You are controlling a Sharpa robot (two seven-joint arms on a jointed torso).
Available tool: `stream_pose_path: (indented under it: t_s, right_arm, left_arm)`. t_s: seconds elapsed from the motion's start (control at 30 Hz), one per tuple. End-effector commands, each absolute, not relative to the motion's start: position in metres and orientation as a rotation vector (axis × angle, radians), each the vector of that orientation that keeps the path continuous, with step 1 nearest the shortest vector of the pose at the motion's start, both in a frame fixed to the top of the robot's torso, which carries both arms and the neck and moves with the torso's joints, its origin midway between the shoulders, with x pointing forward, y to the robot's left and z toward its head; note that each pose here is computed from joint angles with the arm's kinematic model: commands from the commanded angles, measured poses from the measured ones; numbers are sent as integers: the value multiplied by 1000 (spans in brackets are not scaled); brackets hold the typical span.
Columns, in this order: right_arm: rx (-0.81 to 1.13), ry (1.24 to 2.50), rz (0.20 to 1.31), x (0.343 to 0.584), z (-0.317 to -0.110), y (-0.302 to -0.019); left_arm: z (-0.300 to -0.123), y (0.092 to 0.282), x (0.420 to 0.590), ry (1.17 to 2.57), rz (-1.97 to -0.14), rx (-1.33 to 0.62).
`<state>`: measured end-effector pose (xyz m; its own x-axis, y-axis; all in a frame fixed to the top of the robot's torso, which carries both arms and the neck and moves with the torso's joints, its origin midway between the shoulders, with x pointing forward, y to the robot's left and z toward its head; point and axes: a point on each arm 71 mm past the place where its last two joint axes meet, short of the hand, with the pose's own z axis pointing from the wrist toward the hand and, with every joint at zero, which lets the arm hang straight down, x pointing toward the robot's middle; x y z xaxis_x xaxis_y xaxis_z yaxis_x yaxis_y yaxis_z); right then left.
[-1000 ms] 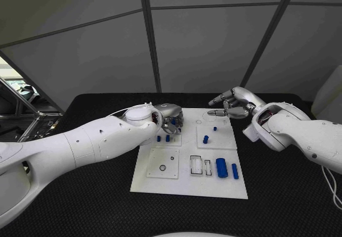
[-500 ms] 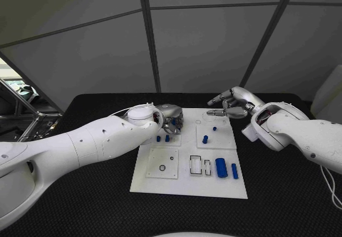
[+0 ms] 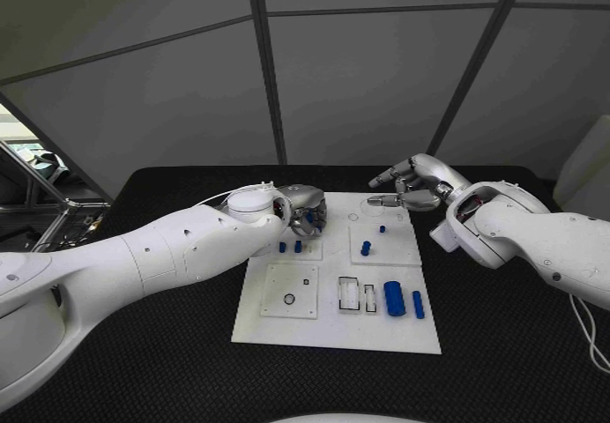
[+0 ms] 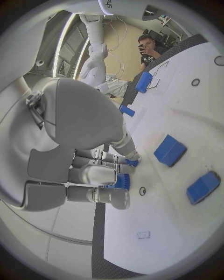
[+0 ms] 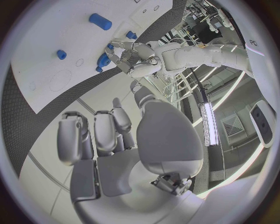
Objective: Assemble the parts on the task board
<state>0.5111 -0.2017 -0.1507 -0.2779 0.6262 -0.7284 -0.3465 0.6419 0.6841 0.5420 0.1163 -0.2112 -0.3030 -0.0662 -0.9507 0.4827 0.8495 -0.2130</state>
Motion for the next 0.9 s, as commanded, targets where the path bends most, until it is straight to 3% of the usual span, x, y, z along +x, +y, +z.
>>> stream_pose_path:
  t_s: [0.03, 0.57, 0.9]
  right_arm:
    - [232, 1584, 966, 511, -149, -201]
    - [232, 1581, 964, 512, -149, -202]
    - [236, 1579, 959, 513, -149, -203]
  left_arm:
    - [-219, 116, 539, 1839, -567, 346]
    - [-210, 120, 532, 1746, -643, 313]
    - [-194, 132, 527, 1700, -681, 259]
